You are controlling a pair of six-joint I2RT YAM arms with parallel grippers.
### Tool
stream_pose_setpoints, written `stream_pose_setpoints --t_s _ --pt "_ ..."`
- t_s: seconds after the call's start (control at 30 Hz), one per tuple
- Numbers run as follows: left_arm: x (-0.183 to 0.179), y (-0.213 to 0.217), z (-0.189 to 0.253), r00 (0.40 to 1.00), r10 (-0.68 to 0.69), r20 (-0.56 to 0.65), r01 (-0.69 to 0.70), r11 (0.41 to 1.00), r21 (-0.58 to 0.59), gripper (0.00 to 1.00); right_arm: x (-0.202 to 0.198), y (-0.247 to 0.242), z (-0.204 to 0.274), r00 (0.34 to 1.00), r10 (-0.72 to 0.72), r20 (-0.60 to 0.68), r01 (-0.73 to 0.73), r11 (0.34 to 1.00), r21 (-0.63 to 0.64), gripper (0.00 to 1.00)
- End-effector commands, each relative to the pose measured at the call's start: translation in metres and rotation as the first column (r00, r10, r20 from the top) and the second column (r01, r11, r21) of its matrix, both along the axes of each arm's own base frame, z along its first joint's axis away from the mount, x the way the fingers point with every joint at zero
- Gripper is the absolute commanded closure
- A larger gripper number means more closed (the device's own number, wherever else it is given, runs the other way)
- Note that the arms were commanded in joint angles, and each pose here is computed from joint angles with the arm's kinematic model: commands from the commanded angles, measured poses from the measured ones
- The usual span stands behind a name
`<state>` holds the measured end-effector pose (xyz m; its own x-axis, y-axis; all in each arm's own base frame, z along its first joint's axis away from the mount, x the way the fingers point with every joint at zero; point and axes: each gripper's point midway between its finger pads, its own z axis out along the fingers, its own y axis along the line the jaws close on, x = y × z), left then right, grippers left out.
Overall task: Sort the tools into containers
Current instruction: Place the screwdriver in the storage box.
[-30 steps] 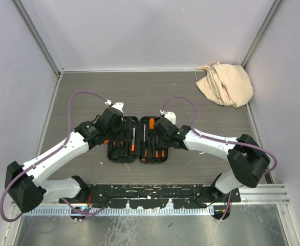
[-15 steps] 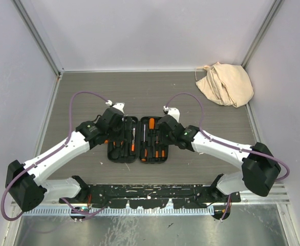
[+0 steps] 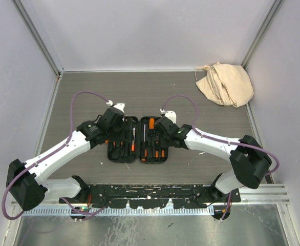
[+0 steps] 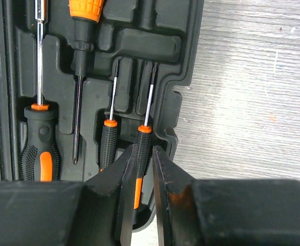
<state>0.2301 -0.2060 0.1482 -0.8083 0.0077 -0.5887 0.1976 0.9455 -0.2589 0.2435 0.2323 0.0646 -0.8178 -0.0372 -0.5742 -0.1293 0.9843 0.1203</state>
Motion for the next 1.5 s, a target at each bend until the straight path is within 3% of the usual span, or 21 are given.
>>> stream_pose_setpoints --t_s 0.0,0.97,1.47 --pt "0.006 -0.006 0.008 0.999 0.0 0.034 0.001 0.999 -0.035 0.31 0.014 0.014 0.018 0.999 -0.01 0.043 0.008 0.999 0.044 0.76" --pt "0.005 -0.007 0.002 1.0 -0.002 0.019 0.002 1.0 -0.031 0.33 -0.002 0.008 -0.022 0.997 0.005 -0.071 -0.007 1.0 -0.021 0.83" --pt "0.007 -0.01 -0.002 1.0 -0.005 0.01 0.005 1.0 -0.03 0.34 -0.043 -0.017 -0.073 0.968 0.02 -0.25 -0.048 0.993 -0.11 0.99"
